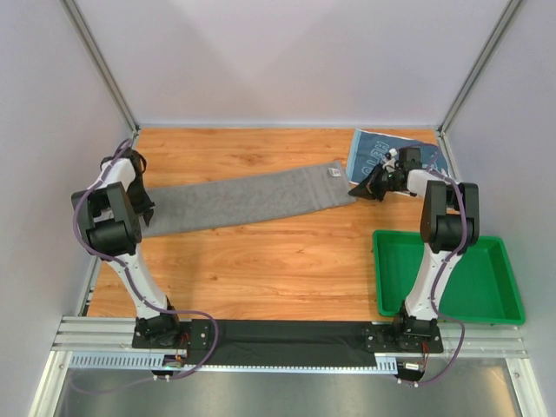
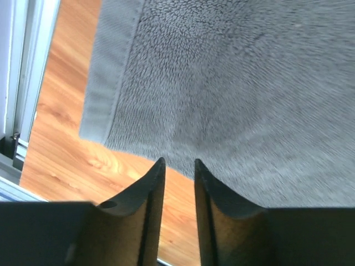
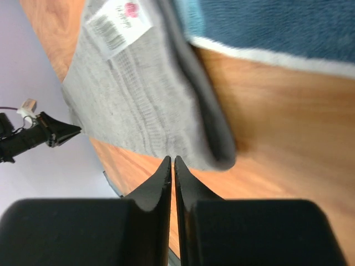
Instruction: Roll the towels
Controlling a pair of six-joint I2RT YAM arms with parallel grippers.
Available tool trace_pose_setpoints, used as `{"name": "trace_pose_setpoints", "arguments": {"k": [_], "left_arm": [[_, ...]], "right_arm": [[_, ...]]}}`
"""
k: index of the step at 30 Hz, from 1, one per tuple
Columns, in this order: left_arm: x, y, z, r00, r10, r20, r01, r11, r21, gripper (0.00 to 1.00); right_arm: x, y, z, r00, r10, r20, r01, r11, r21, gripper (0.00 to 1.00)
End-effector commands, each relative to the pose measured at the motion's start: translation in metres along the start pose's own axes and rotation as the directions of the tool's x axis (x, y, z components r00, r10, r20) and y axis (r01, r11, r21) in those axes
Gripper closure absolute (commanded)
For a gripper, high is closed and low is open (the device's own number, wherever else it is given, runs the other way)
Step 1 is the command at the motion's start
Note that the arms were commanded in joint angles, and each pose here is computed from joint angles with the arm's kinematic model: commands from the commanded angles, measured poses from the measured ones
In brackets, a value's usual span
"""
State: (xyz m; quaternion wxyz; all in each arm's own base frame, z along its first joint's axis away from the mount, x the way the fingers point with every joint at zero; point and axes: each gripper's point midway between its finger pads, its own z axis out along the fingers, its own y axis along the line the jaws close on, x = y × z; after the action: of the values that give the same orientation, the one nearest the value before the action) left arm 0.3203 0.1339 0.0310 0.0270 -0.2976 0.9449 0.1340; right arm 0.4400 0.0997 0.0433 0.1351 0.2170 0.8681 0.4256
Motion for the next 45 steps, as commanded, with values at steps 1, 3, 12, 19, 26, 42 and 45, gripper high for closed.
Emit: {"name": "trace_pose_setpoints", "arguments": {"k": [1, 3, 12, 19, 26, 42, 45], "left_arm": [[-0.016, 0.001, -0.04, 0.992, -0.051, 0.118, 0.041, 0.996, 0.081, 0.64], [-0.017, -0.003, -0.059, 0.984, -0.066, 0.164, 0.043, 0.989, 0.14, 0.55], [0.014, -0.017, -0.182, 0.91, -0.172, 0.376, -0.034, 0.875, 0.483, 0.37], [0.094, -0.049, -0.31, 0.87, -0.238, 0.432, -0.262, 0.519, 0.814, 0.34], [0.175, -0.032, -0.455, 0.769, -0.474, 0.428, -0.489, -0.005, 0.872, 0.01], [0.2, 0.009, -0.565, 0.794, -0.545, 0.268, -0.467, -0.265, 0.844, 0.01], [0.2, 0.009, -0.569, 0.791, -0.546, 0.274, -0.481, -0.279, 0.831, 0.0]], "right_arm": [[-0.006, 0.026, -0.031, 0.991, -0.107, 0.08, 0.102, 0.993, 0.066, 0.94], [-0.01, 0.038, -0.048, 0.984, -0.134, 0.12, 0.123, 0.987, 0.1, 0.86], [0.009, 0.033, -0.079, 0.972, -0.134, 0.191, 0.093, 0.973, 0.213, 0.49], [0.022, -0.003, -0.075, 0.972, -0.111, 0.206, 0.041, 0.948, 0.314, 0.4], [0.024, -0.019, -0.055, 0.976, -0.074, 0.205, 0.011, 0.956, 0.292, 0.39], [0.021, -0.025, 0.007, 0.981, -0.039, 0.188, -0.022, 0.95, 0.312, 0.39], [0.017, -0.026, 0.012, 0.98, -0.029, 0.198, -0.036, 0.947, 0.319, 0.39]]}}
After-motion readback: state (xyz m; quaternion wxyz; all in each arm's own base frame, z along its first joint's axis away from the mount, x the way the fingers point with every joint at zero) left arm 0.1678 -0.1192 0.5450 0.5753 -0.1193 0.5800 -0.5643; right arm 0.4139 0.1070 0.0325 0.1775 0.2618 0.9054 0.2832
